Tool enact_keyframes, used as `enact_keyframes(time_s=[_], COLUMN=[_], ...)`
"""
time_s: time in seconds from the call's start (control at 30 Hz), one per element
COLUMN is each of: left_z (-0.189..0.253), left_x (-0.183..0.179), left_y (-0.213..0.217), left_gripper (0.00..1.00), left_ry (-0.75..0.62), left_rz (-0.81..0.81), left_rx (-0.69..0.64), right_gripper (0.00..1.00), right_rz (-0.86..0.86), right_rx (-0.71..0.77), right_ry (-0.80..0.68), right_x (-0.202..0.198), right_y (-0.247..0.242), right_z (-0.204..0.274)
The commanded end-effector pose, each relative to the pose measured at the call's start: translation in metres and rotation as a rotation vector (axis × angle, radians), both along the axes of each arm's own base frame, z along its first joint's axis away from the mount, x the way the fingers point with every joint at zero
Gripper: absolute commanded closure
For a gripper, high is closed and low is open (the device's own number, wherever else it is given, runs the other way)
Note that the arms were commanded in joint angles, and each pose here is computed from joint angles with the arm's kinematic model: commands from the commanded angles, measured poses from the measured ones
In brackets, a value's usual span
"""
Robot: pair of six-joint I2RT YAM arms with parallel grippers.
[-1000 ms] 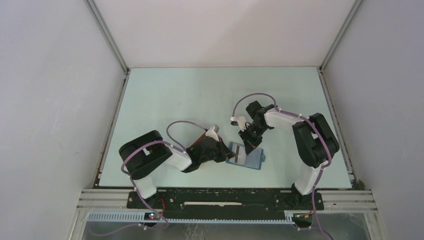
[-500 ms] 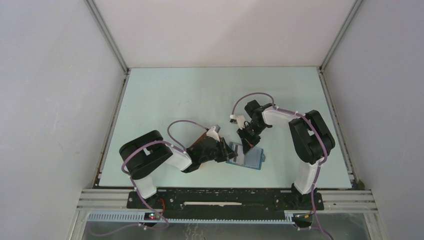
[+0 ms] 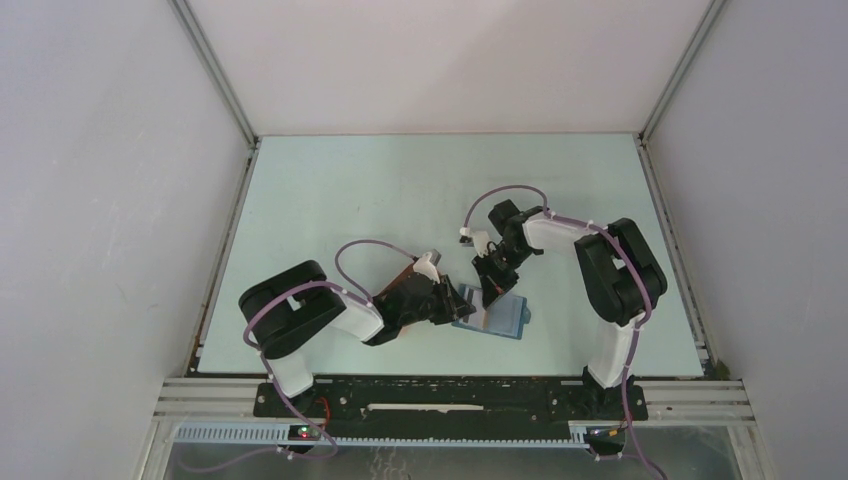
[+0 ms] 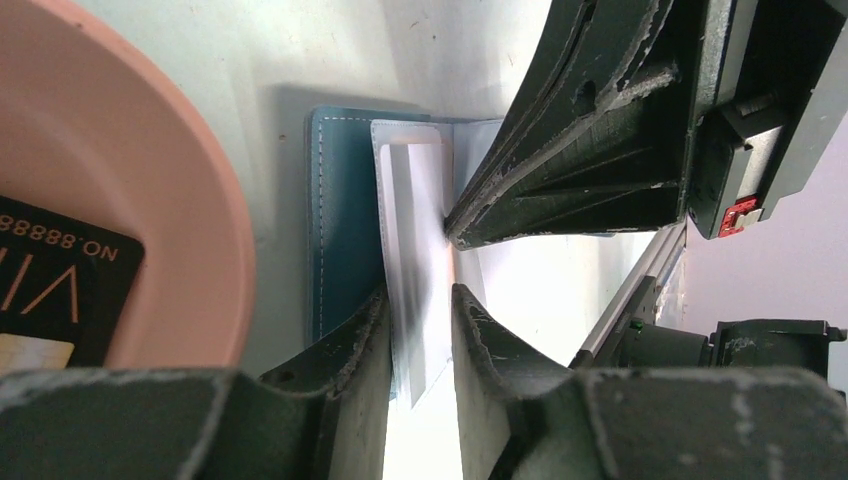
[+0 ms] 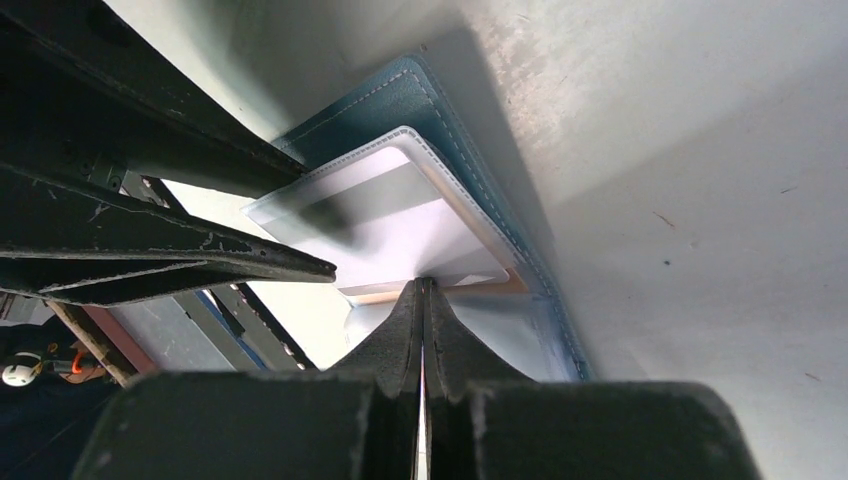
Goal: Put the credit cards into the card holder
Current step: Insert the credit card into the card holder.
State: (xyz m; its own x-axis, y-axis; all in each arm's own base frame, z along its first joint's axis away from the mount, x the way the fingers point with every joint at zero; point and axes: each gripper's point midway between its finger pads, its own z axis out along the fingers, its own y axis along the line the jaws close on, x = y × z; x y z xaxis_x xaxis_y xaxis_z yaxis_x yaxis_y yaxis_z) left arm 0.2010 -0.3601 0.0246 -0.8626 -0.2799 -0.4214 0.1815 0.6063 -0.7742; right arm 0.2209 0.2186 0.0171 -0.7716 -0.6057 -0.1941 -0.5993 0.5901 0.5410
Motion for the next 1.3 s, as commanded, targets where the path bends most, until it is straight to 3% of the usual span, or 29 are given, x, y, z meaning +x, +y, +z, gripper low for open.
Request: enact_keyframes(time_s=[0.0, 0.47, 0.83, 1.27], left_z=[-0.04, -0.026, 0.013, 0.085], left_x=[-0.014, -0.01, -0.003, 0.002], left_y=[0.02, 0.032, 0.066, 0.105], left_gripper=[0.68, 0.67, 0.52, 0.37], left_ry=[0.085, 0.03, -0.144, -0.399], left_rz=[-0.008, 0.011, 0.016, 0.044], left_rx=[0.131, 0.162, 0.281, 0.315], right_gripper=[0.99, 0.89, 0.86, 0.84], right_rz=[-0.004, 0.162, 0.233, 0.183], right_rx=[0.059, 0.209, 0.297, 0.396], right_ry=[-0.021, -0.167, -0.308, -0.496], right_x=[0.012, 0.007, 0.0, 0.001], right_y=[0.012, -0.004, -0.007, -0.022], right_z=[0.006, 0.063, 0.104, 0.161])
